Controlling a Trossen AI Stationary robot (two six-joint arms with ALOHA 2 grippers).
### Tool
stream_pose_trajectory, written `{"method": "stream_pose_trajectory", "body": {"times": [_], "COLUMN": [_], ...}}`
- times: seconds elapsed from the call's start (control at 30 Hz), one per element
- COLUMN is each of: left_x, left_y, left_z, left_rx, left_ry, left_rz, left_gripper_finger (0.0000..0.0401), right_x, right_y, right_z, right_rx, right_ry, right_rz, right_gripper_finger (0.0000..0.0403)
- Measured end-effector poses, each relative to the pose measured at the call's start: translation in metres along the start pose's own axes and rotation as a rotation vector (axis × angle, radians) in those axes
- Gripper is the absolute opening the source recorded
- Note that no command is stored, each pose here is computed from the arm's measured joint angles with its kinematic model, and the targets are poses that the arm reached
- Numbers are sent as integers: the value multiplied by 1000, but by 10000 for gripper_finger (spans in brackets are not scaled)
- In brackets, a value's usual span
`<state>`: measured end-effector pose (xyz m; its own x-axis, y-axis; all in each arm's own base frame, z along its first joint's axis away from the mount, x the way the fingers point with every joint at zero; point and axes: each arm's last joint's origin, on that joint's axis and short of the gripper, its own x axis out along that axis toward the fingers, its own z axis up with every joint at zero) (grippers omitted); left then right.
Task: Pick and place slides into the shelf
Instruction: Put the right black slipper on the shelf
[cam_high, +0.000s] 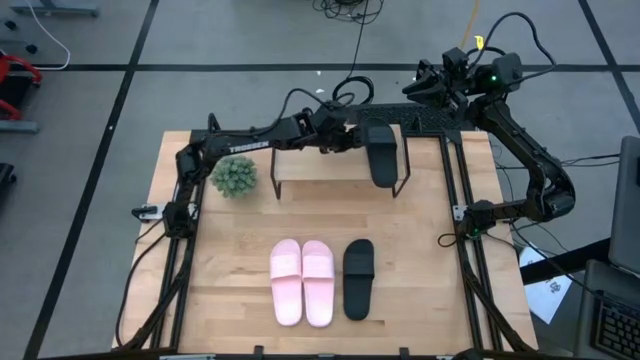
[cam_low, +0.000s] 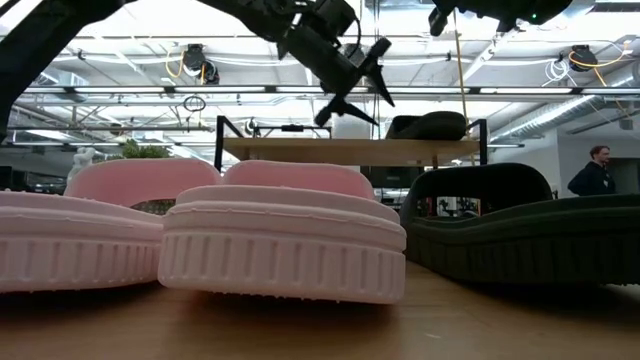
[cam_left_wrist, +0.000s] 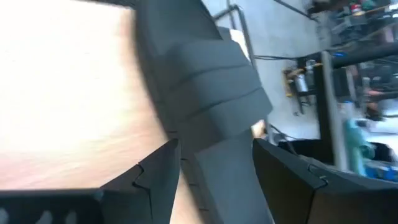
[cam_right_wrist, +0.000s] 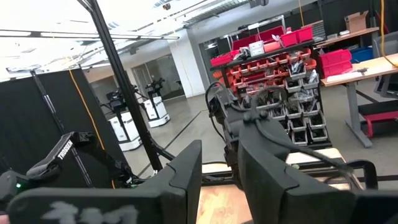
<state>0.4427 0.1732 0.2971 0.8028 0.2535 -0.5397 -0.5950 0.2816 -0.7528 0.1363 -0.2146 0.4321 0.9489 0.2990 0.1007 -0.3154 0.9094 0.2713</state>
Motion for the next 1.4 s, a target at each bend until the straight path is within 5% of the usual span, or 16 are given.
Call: {"method": "stream_pose_trajectory", "body": {"times": [0.43,1.03,1.4], "left_x": [-4,15,27], "left_y": [7,13,20], "left_z": [10,8,8], "left_rx": [25,51,19], "left_ry": [-56,-49,-25], "left_rz": [63,25,17], "left_gripper_finger": [199,11,3], "right_x": [0,0,0], "right_y": [0,0,0], "right_z": [0,0,0], "right_rx": [-2,-7,-7], "right_ry": [-1,-3,-3], "right_rz": [0,-1,-1], "right_gripper_finger": [93,93,93]}}
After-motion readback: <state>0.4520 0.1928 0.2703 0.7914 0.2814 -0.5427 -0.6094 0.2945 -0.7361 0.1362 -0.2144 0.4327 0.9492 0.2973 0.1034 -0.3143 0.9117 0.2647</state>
